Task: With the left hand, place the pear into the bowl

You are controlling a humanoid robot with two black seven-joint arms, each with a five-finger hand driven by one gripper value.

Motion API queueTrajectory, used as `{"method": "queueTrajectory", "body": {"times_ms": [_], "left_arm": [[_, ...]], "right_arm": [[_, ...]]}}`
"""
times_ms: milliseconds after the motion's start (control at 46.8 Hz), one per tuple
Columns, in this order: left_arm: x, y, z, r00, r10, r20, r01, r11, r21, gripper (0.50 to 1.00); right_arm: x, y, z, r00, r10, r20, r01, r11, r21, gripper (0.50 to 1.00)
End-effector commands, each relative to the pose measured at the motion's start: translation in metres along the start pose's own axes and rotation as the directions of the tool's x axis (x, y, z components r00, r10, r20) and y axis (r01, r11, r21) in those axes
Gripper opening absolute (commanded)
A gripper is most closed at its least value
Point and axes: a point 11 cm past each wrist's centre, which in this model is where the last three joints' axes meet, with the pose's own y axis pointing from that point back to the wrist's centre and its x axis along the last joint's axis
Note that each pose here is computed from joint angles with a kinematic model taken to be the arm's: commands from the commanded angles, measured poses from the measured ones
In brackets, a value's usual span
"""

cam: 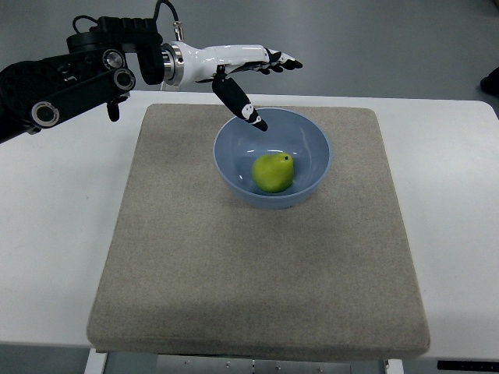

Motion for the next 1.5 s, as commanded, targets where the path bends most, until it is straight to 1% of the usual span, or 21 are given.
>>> {"method": "queueTrajectory", "body": {"times_ms": [0,150,235,320,406,534,619,812,919,1004,1068,1154,1282,1324,1410,1474], "left_arm": [[0.007,0.007,-0.009,0.998,0.021,-0.052,-0.021,1.000,0.013,0.994],[0.020,0.018,-0.025,0.989,0.072,-0.130,-0.068,0.997,0.036,0.994],[0.029,0.024,-0.035,0.962,0.117,-0.245,-0.111,0.993,0.040,0.996],[0.038,0.032,-0.050,0.912,0.166,-0.375,-0.158,0.986,0.052,0.996],[0.035,0.035,-0.065,0.873,0.188,-0.450,-0.176,0.982,0.068,0.996],[0.026,0.038,-0.080,0.833,0.202,-0.514,-0.186,0.979,0.083,0.996],[0.024,0.044,-0.092,0.757,0.228,-0.612,-0.225,0.971,0.083,0.996],[0.011,0.056,-0.119,0.529,0.241,-0.813,-0.314,0.946,0.077,0.996],[0.006,0.066,-0.129,0.398,0.197,-0.896,-0.373,0.927,0.039,0.996],[0.006,0.075,-0.136,0.319,0.151,-0.936,-0.419,0.908,0.003,0.996],[0.008,0.081,-0.139,0.279,0.120,-0.953,-0.448,0.894,-0.018,0.996],[0.005,0.077,-0.141,0.222,0.082,-0.972,-0.468,0.883,-0.032,0.996],[0.006,0.082,-0.157,0.131,0.091,-0.987,-0.509,0.861,0.012,0.996],[0.005,0.082,-0.163,0.115,0.105,-0.988,-0.509,0.860,0.032,0.996],[-0.001,0.077,-0.169,0.095,0.113,-0.989,-0.480,0.875,0.054,0.996],[-0.002,0.077,-0.171,0.086,0.117,-0.989,-0.461,0.885,0.064,0.996]], "right_arm": [[0.000,0.000,0.000,1.000,0.000,0.000,0.000,1.000,0.000,0.926],[0.000,0.000,0.000,1.000,-0.002,0.000,0.002,1.000,0.000,0.926],[0.000,0.000,0.000,1.000,0.000,0.000,0.000,1.000,0.000,0.926],[0.000,0.000,0.000,1.000,0.000,0.000,0.000,1.000,0.000,0.926],[0.000,0.000,0.000,1.000,0.000,0.000,0.000,1.000,0.000,0.926],[0.000,0.000,0.000,1.000,0.000,0.000,0.000,1.000,0.000,0.926],[0.000,0.000,0.000,1.000,0.000,0.000,0.000,1.000,0.000,0.926],[0.000,0.000,0.000,1.000,0.000,0.000,0.000,1.000,0.000,0.926],[0.000,0.000,0.000,1.000,0.000,0.000,0.000,1.000,0.000,0.926],[0.000,0.000,0.000,1.000,0.000,0.000,0.000,1.000,0.000,0.924],[0.000,0.000,0.000,1.000,0.000,0.000,0.000,1.000,0.000,0.926],[0.000,0.000,0.000,1.000,0.000,0.000,0.000,1.000,0.000,0.926],[0.000,0.000,0.000,1.000,0.000,0.000,0.000,1.000,0.000,0.926],[0.000,0.000,0.000,1.000,-0.002,0.000,0.002,1.000,0.000,0.926],[0.000,0.000,0.000,1.000,-0.002,0.000,0.002,1.000,0.000,0.926],[0.000,0.000,0.000,1.000,0.000,0.000,0.000,1.000,0.000,0.926]]}}
